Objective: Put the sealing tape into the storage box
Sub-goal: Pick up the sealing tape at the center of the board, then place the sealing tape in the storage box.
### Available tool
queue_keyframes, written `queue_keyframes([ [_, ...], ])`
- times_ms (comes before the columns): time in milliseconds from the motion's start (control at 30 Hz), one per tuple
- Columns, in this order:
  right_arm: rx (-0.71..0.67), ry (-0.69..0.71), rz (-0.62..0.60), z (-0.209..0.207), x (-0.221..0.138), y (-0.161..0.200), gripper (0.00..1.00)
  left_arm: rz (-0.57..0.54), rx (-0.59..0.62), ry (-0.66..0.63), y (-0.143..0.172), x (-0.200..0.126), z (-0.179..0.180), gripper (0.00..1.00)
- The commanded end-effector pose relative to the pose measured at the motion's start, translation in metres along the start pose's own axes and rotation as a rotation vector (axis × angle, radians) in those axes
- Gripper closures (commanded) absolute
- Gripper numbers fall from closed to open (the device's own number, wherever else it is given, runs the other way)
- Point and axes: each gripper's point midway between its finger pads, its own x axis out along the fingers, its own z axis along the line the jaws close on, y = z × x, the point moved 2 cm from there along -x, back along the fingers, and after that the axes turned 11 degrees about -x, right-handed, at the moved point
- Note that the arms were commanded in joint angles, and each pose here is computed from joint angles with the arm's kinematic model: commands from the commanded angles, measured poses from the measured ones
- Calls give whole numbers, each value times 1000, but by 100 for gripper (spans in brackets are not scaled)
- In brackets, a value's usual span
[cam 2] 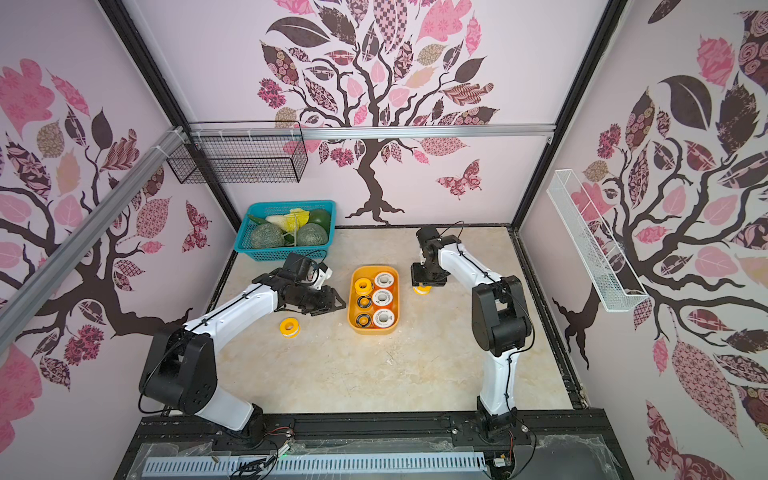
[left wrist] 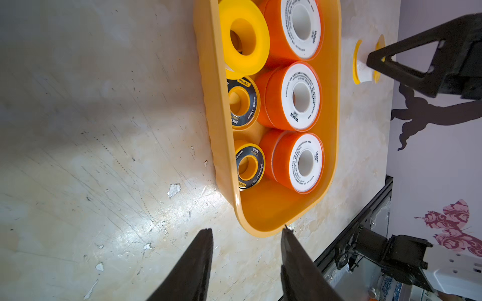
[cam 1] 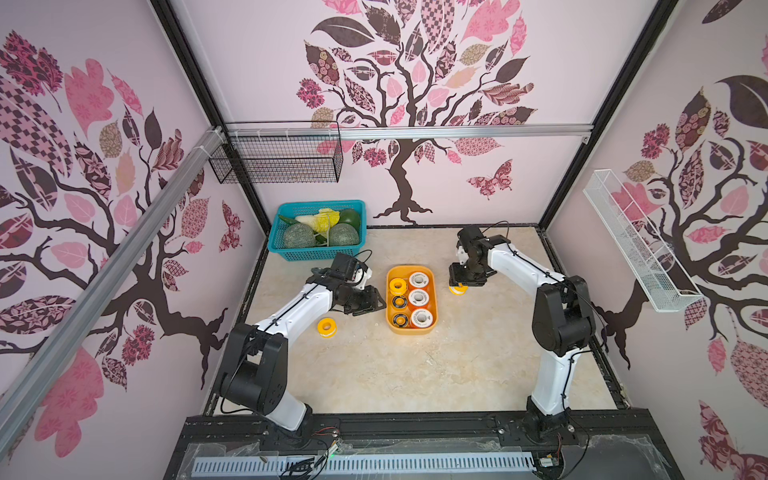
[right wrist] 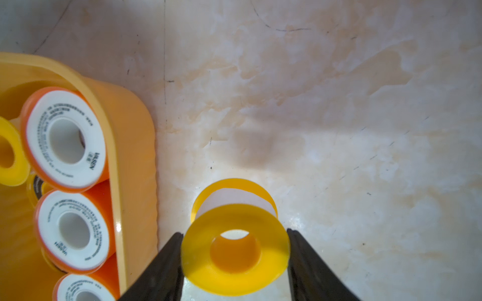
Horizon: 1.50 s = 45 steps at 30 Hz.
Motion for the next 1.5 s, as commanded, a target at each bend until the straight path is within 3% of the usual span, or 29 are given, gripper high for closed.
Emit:
queue_keyframes([
  [0, -4, -74, -67, 17, -33, -10, 39, -3, 10, -16, 0, 5, 2, 54],
  [300, -95, -184, -118, 68, -59, -18, 40, 18, 3, -51, 2, 19, 5, 63],
  [633, -223, -291, -95, 135, -50, -17, 40, 59, -11, -1, 3, 31, 0, 81],
  [933, -304, -307, -57, 175, -33, -13, 40, 78, -22, 2, 5, 36, 1, 82],
  [1467, -353, -230, -7, 198, 3, -9, 40, 96, -33, 3, 6, 40, 2, 87],
])
